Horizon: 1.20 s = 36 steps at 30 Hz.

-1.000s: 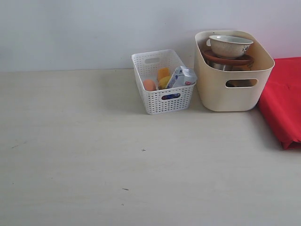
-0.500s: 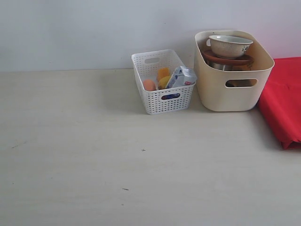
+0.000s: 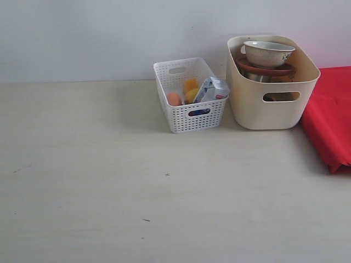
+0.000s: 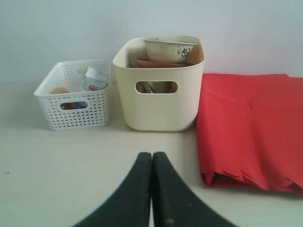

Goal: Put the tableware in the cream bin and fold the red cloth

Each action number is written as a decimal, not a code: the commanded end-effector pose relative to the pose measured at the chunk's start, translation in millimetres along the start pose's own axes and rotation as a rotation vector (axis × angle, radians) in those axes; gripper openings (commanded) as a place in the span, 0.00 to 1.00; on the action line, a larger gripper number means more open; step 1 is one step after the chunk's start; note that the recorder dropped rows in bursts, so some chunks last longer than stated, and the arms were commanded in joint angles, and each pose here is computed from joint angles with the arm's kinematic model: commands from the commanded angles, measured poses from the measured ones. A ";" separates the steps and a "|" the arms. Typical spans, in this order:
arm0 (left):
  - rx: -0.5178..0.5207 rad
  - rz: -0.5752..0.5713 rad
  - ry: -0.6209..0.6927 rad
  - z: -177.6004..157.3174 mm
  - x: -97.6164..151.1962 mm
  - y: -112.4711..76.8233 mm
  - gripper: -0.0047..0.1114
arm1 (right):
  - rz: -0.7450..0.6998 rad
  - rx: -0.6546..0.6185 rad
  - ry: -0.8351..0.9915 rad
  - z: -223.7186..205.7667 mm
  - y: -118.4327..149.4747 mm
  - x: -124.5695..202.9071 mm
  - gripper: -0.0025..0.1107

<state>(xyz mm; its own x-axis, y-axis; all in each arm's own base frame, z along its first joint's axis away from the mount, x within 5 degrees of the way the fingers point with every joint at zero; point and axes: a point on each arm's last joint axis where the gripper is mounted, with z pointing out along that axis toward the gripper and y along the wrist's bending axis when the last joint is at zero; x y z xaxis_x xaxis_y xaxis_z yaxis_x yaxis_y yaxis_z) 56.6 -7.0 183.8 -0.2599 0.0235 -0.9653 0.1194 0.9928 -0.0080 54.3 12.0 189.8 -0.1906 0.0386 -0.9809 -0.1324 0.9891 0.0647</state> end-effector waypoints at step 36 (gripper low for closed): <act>-0.001 -0.020 -0.005 0.0 0.4 0.0 0.04 | 0.021 0.117 0.003 -0.7 -10.5 1.7 0.02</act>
<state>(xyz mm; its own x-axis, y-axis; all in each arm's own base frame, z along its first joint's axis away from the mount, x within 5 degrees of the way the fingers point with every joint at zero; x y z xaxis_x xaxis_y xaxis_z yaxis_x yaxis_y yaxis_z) 56.6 -7.0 183.8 -0.2599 0.0235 -0.9653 0.1194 0.9928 -0.0080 55.0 2.1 188.7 -0.1982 0.0686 -0.9778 -0.0189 0.9971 0.0738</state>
